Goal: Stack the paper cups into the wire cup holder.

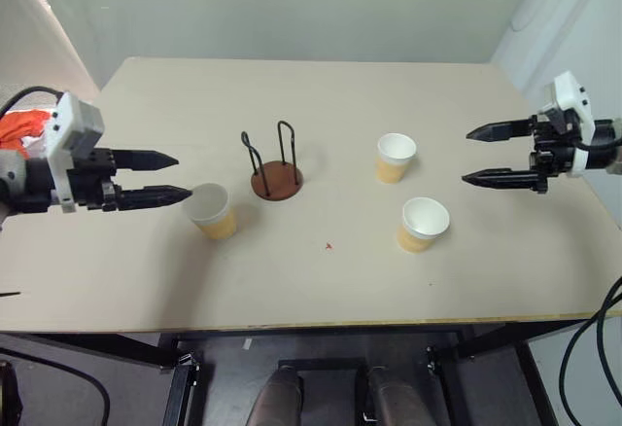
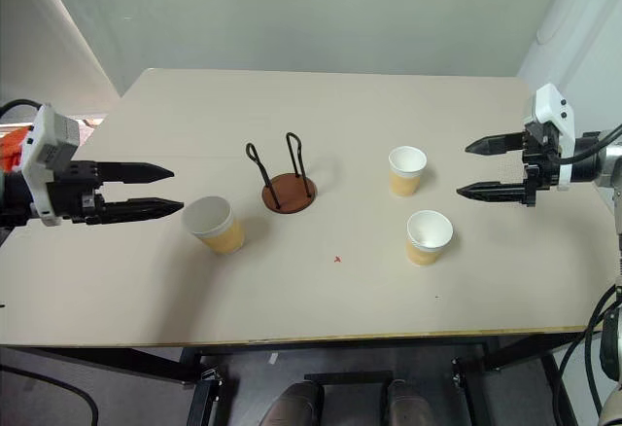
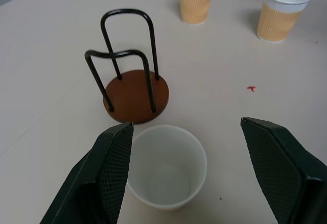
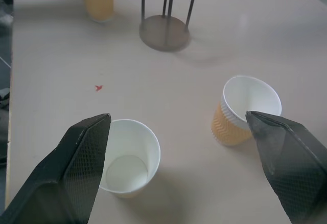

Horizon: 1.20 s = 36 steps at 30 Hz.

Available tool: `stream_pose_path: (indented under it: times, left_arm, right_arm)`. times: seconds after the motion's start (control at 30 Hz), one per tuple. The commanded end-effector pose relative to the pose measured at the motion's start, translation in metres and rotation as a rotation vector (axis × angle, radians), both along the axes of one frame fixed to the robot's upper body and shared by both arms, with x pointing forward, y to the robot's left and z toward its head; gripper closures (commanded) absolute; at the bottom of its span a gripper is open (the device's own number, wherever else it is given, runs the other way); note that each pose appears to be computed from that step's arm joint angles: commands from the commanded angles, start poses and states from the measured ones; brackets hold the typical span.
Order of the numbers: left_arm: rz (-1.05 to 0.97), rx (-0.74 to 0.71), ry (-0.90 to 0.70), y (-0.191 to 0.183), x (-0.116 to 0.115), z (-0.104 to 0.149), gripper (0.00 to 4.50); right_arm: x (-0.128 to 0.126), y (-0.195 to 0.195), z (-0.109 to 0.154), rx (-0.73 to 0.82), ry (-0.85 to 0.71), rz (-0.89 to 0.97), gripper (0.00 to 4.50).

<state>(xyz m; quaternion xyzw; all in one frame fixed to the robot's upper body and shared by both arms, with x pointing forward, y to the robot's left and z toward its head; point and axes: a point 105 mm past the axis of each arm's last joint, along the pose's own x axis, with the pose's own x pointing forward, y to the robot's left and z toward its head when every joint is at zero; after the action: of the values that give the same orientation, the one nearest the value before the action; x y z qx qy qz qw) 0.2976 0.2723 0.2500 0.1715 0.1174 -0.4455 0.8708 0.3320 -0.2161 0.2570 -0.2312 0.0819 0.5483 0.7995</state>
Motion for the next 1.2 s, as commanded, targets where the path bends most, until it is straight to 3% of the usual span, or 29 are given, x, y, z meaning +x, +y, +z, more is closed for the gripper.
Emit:
stream_pose_path:
  times: [0.03, 0.2, 0.37, 0.5, 0.63, 0.8, 0.97, 1.07, 1.2]
  left_arm:
    - [-0.016, 0.007, -0.037, -0.002, 0.001, 0.01, 0.84]
    - [0.002, 0.007, -0.068, -0.005, 0.011, 0.011, 0.84]
    - [0.055, 0.053, -0.194, -0.029, 0.049, 0.011, 0.84]
    - [-0.034, 0.044, -0.116, -0.065, 0.062, -0.017, 0.84]
    - [0.006, 0.118, -0.081, -0.074, 0.079, -0.045, 0.84]
    - [0.135, 0.098, -0.074, -0.078, 0.108, -0.059, 0.84]
    - [0.106, 0.036, -0.087, -0.096, 0.117, -0.059, 0.84]
    - [0.108, 0.004, -0.099, -0.1, 0.121, -0.056, 1.37]
    - [0.098, -0.029, -0.11, -0.1, 0.119, -0.045, 2.7]
  right_arm:
    - [-0.009, 0.001, 0.015, 0.005, -0.047, 0.034, 0.0]
    - [-0.012, 0.004, 0.015, 0.017, -0.046, 0.039, 0.0]
    - [-0.011, 0.011, 0.018, 0.043, -0.059, 0.046, 0.0]
    - [-0.018, 0.028, 0.021, 0.07, -0.075, 0.097, 0.0]
    - [-0.024, 0.035, 0.022, 0.078, -0.081, 0.108, 0.0]
    - [-0.028, 0.034, 0.023, 0.078, -0.09, 0.091, 0.0]
    - [-0.029, 0.03, 0.023, 0.074, -0.096, 0.065, 0.0]
    - [-0.029, 0.029, 0.021, 0.071, -0.095, 0.05, 0.0]
    - [-0.03, 0.027, 0.02, 0.068, -0.097, 0.033, 0.0]
